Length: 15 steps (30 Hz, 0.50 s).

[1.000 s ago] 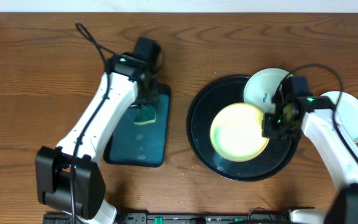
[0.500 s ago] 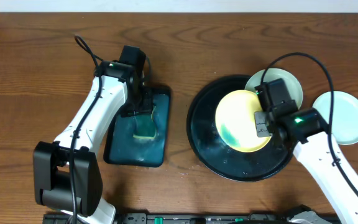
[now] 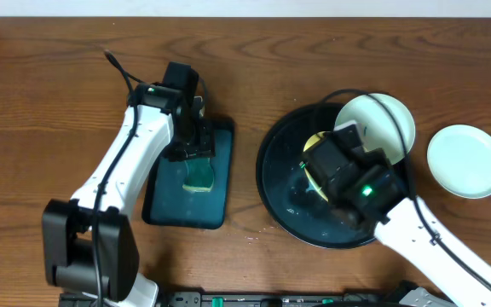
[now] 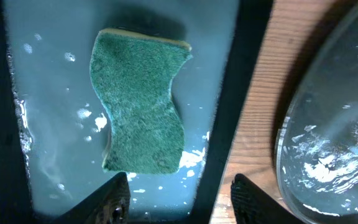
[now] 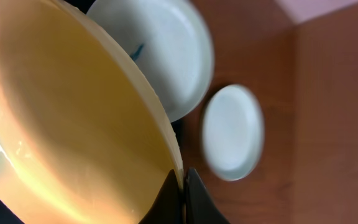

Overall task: Clean dirty plates on tray and stack at the side
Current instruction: 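Lift the yellow plate with the right gripper and carry it right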

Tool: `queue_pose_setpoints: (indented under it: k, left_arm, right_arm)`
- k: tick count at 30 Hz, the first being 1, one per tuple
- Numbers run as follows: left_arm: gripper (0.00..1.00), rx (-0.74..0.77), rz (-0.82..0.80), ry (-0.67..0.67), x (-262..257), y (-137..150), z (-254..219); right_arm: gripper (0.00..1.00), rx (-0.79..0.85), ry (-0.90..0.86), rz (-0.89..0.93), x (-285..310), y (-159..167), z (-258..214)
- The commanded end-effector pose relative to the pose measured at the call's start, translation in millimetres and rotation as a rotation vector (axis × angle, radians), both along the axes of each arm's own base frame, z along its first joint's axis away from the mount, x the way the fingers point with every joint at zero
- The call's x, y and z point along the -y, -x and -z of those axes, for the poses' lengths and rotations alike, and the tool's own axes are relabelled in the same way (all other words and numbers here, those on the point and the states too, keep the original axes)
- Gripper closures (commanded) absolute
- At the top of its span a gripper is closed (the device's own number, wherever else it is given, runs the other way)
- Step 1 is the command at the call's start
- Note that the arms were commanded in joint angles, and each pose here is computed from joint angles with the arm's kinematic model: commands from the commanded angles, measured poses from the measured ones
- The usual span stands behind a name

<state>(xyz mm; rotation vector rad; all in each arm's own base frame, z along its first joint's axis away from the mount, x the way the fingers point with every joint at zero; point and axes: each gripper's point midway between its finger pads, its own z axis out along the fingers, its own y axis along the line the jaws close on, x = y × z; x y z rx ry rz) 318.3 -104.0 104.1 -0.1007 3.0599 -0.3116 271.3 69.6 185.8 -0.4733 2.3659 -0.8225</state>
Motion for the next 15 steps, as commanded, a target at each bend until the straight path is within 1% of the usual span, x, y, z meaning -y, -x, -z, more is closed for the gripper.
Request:
queue_pose_setpoints:
  k: [1, 6, 12, 15]
  left_arm:
    - [0.44, 0.073, 0.02, 0.026, 0, 0, -24]
    - [0.38, 0.107, 0.02, 0.032, 0, 1, -35]
    - [0.37, 0.102, 0.02, 0.031, 0, 2, -35]
    - [0.33, 0.102, 0.02, 0.032, 0, 2, -35]
  right_arm:
    - [0.99, 0.159, 0.127, -0.02, -1, -5, -39]
    - [0.99, 0.194, 0.15, -0.08, -17, -1, -45]
    - [0.99, 0.257, 0.197, -0.109, -25, 2, -58]
    - [0.99, 0.278, 0.211, -0.118, -28, 3, -62]
